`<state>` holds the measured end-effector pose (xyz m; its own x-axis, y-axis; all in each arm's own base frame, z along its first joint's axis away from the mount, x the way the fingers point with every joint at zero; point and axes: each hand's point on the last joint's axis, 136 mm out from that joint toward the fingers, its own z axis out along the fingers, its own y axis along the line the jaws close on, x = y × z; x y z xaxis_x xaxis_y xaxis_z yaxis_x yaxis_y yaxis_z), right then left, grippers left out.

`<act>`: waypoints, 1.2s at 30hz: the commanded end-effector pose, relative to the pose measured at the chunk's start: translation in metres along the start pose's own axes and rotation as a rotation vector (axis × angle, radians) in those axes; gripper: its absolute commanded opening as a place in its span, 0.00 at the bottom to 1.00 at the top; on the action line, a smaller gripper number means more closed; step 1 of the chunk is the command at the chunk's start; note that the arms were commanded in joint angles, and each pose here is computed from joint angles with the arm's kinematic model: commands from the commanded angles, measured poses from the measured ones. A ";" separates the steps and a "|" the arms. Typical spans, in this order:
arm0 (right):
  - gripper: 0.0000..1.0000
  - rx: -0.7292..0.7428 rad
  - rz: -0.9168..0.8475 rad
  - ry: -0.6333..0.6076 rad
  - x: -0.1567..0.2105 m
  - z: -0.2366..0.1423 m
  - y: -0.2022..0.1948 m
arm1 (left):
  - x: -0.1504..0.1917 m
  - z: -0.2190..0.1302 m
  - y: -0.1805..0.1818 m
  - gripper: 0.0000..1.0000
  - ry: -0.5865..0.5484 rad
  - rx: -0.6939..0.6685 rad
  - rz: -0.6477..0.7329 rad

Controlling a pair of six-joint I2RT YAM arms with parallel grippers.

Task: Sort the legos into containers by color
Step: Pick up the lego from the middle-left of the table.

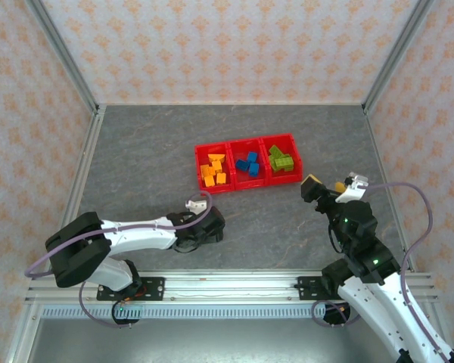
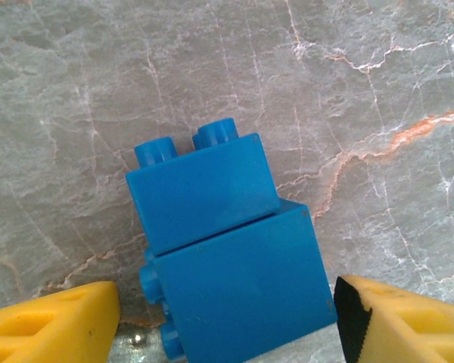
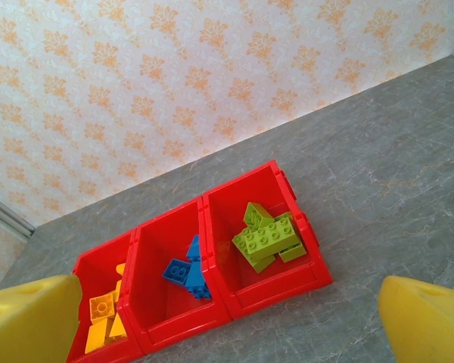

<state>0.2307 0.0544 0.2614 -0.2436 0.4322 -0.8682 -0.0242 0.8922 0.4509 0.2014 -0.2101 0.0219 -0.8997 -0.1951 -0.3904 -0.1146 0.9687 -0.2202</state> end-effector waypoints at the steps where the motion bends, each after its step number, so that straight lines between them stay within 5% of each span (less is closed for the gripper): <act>1: 1.00 -0.019 0.001 -0.011 -0.001 0.001 0.004 | -0.005 0.006 0.001 0.71 -0.019 -0.001 -0.014; 22: 1.00 -0.012 0.004 -0.014 -0.002 0.001 0.003 | -0.022 -0.021 -0.001 0.28 -0.108 0.063 0.021; 29: 1.00 -0.008 0.004 -0.014 -0.002 0.001 0.002 | -0.034 -0.055 -0.020 0.25 -0.164 0.117 0.041; 36: 1.00 -0.002 0.007 -0.019 -0.003 0.001 0.001 | -0.087 -0.100 -0.057 0.25 -0.330 0.136 0.110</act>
<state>0.2307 0.0543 0.2614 -0.2433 0.4322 -0.8683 -0.0235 0.8923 0.4508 0.2273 -0.2358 0.1290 -0.7870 -0.1925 -0.5861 0.0250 0.9393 -0.3421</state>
